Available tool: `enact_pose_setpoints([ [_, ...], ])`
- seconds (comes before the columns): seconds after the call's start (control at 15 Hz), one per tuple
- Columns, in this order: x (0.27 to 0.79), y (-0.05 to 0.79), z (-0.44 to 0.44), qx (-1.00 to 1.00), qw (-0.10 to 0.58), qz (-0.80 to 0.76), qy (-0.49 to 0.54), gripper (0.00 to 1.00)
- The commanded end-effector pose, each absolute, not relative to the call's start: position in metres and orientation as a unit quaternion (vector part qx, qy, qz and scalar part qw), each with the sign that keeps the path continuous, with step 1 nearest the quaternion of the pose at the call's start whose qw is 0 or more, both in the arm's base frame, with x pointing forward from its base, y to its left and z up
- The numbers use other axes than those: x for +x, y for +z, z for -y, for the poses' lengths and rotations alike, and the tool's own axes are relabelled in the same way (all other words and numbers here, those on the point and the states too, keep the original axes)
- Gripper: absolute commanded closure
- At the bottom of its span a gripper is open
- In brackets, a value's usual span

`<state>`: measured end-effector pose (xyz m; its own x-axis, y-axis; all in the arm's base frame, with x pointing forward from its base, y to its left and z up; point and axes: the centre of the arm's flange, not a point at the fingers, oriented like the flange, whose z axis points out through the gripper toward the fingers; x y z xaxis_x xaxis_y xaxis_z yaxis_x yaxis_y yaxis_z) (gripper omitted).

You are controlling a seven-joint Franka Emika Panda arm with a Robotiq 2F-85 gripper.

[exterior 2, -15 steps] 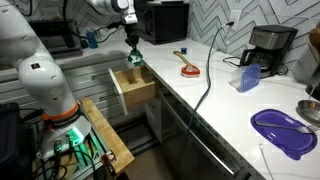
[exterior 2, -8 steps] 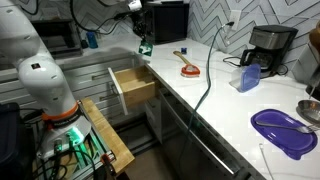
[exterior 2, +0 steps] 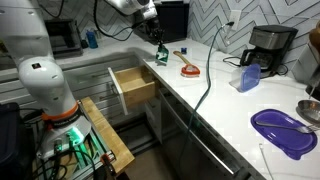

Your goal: Remove the green packet from the open drawer and put it on the counter

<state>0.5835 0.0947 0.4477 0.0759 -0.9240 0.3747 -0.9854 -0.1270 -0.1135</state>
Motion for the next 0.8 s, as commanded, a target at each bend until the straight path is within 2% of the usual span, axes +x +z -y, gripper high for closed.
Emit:
enact_pose_setpoints([
  [0.0, 0.608, 0.427, -0.087, 0.699, 0.112, 0.684, 0.179, 1.00],
  [0.67, 0.629, 0.364, -0.060, 0.652, 0.089, 0.723, 0.211, 1.00],
  [0.73, 0.629, 0.359, -0.058, 0.650, 0.084, 0.724, 0.217, 0.74],
])
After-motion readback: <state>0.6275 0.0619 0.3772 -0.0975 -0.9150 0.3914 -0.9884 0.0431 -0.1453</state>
